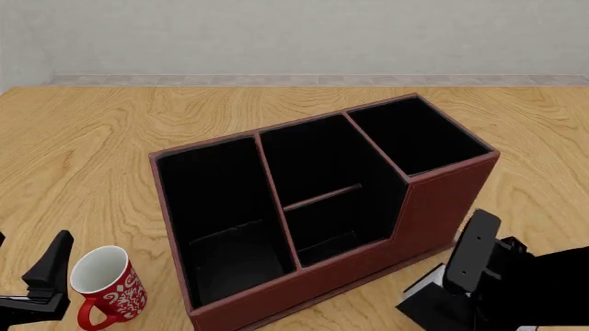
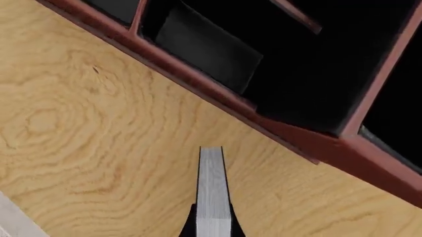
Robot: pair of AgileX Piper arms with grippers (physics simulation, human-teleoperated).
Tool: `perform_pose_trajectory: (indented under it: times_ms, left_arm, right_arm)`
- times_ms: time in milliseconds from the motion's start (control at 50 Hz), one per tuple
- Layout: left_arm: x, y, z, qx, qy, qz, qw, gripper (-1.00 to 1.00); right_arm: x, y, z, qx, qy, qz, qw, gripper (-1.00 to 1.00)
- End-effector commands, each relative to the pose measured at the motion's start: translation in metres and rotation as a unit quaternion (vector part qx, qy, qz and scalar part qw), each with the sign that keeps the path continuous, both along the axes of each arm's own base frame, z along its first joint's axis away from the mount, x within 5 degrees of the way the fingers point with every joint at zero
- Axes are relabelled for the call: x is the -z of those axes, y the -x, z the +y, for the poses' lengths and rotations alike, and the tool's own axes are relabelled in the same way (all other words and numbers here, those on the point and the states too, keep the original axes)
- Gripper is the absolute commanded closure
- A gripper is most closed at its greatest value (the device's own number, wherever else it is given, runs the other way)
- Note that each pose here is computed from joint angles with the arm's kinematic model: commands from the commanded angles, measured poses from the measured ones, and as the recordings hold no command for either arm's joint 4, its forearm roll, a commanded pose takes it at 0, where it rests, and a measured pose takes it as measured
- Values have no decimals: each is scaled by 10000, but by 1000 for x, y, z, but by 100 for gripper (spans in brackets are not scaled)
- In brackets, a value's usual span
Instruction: Pick up the book and place it in the right compartment of the caddy.
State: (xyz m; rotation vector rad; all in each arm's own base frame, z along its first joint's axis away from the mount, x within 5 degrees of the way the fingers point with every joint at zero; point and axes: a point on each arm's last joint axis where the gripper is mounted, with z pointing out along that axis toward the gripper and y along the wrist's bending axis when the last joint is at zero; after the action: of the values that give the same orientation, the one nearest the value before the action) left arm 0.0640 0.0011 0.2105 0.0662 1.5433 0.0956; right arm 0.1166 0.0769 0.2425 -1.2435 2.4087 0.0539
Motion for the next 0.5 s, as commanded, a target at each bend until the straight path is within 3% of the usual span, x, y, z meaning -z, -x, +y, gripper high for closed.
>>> perform_pose_trajectory:
  times_ms: [20, 220, 360, 500]
  left_arm:
    - [0, 1, 0, 6, 29, -30, 10000, -100]
    - [-1, 2, 0, 39, 53, -66, 10000, -100]
    - [-1, 2, -1, 70, 63, -62, 9999, -100]
    - [0, 1, -2, 133, 44, -7, 9999, -100]
  right_arm:
    - [-18, 15, -7, 124, -159, 16, 9998, 100]
    - [-44, 27, -16, 111, -227, -120, 9996, 100]
    - [-72, 40, -32, 282, -295, -409, 9983, 100]
    - [-77, 42, -37, 328, -328, -581, 9972, 100]
